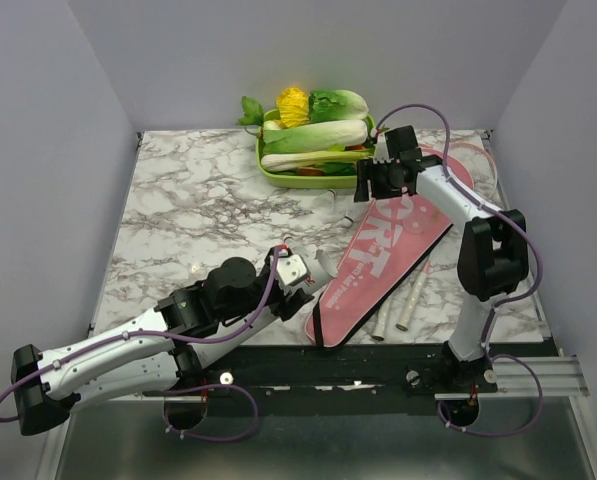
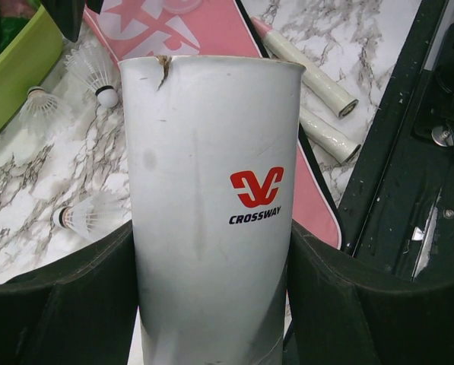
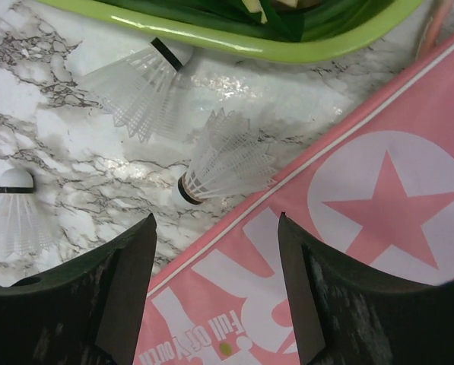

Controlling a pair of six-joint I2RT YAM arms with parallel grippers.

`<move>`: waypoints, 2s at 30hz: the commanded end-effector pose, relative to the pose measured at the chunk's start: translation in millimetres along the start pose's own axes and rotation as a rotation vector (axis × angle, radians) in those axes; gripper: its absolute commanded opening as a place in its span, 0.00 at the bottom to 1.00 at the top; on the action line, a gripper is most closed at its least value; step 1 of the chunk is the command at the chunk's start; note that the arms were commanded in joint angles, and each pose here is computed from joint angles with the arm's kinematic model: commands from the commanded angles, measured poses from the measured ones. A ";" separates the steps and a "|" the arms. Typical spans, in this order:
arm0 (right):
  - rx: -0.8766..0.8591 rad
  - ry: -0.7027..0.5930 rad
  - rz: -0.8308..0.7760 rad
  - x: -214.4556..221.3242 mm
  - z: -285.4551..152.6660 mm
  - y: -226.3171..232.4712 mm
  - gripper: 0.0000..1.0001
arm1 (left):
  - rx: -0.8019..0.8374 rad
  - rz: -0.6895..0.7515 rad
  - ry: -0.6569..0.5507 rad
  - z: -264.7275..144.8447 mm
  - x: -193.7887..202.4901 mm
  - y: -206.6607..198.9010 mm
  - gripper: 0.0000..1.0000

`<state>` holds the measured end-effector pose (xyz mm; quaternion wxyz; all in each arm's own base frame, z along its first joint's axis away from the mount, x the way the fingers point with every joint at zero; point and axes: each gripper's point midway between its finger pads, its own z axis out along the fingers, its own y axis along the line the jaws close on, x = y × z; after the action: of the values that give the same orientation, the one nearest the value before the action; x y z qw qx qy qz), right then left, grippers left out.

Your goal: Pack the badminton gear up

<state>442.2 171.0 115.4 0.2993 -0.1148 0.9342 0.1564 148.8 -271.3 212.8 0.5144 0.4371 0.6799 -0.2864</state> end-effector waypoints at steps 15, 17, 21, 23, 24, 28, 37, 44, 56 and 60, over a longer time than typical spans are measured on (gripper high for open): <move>-0.128 0.010 -0.144 -8.1 47.0 5.2 0.73 | -0.014 -0.075 0.044 -8.7 9.9 -2.2 0.00; -0.151 0.018 -0.148 -4.5 48.4 8.2 0.73 | -0.014 -0.075 0.043 -8.9 9.6 -2.2 0.00; -0.201 0.041 -0.142 5.9 50.4 14.5 0.73 | -0.014 -0.073 0.046 -8.6 9.9 -2.1 0.00; -0.219 0.052 -0.137 11.0 50.7 17.6 0.73 | -0.009 -0.073 0.047 -8.5 9.9 -2.9 0.00; -0.226 0.057 -0.134 13.1 50.8 18.7 0.73 | -0.011 -0.071 0.049 -8.2 10.3 -2.6 0.00; -0.250 0.076 -0.128 21.4 52.0 21.5 0.73 | -0.007 -0.072 0.050 -9.0 10.0 -3.1 0.00; -0.271 0.090 -0.109 31.3 43.9 26.1 0.61 | -0.004 -0.072 0.049 -10.1 9.3 -3.6 0.00; -0.299 0.078 -0.085 37.3 34.6 33.1 0.21 | -0.009 -0.075 0.044 -11.9 9.0 -2.9 0.00; -0.384 -0.110 -0.056 15.7 -49.4 71.3 0.01 | 0.004 -0.071 0.029 -12.2 6.5 -5.3 0.00; -0.365 -0.133 -0.077 22.0 -86.2 79.3 0.01 | 0.034 -0.067 0.040 -10.9 9.1 -10.5 0.00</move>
<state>376.9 209.1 160.8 0.3242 -0.1866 0.8736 0.3112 146.7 -266.3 220.7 0.5235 0.4322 0.6745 -0.2902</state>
